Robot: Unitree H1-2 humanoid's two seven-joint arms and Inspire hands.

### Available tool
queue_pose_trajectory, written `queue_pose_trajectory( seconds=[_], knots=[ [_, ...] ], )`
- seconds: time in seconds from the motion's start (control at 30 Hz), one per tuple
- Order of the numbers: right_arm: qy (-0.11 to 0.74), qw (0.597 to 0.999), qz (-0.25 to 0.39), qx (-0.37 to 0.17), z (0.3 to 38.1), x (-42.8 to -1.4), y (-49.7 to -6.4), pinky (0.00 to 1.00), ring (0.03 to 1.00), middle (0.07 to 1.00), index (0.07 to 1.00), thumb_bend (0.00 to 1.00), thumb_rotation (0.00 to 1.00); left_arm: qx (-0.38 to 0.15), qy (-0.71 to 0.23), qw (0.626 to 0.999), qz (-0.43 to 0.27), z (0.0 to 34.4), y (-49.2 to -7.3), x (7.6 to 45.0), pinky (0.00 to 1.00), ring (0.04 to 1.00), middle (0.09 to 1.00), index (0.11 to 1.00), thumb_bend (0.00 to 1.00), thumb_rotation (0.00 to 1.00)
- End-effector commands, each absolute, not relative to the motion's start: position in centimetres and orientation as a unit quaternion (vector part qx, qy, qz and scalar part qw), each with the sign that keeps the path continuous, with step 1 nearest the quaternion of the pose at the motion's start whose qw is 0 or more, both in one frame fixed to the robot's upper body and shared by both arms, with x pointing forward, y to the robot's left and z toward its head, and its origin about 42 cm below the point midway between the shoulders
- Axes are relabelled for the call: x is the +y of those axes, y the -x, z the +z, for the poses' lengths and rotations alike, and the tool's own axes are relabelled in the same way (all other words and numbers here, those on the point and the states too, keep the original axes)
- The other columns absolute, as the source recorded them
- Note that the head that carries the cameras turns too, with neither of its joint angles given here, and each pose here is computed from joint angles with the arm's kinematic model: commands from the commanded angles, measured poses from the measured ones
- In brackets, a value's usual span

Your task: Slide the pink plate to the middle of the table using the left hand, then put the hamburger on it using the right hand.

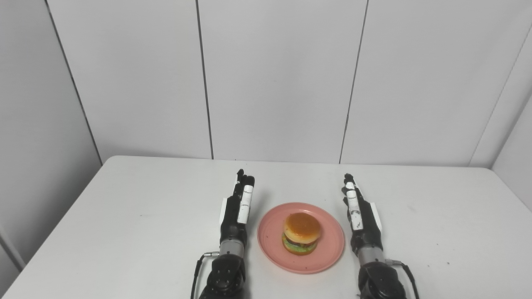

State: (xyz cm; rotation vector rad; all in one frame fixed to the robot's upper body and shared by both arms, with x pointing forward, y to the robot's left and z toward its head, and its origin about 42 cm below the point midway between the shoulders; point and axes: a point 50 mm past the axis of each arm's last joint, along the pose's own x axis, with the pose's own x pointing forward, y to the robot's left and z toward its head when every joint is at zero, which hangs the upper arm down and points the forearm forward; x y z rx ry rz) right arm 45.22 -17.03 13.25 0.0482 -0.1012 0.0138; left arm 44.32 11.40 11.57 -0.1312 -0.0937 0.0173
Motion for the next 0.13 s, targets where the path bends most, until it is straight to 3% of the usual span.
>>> queue_pose_trajectory(
  seconds=[0.0, 0.1],
  knots=[
    [-0.016, 0.999, 0.006, -0.041, 12.94, -17.49, -45.15, 1.0, 0.996, 0.98, 0.948, 0.78, 1.0, -0.045, 0.064, 0.997, 0.006, 11.16, -44.4, 12.22, 1.0, 1.0, 1.0, 1.0, 0.92, 0.97],
    [-0.014, 0.999, 0.005, -0.038, 12.9, -17.44, -45.15, 1.0, 0.996, 0.978, 0.945, 0.79, 1.0, -0.045, 0.063, 0.997, 0.006, 11.12, -44.43, 12.26, 1.0, 1.0, 1.0, 1.0, 0.92, 0.96]
  ],
)
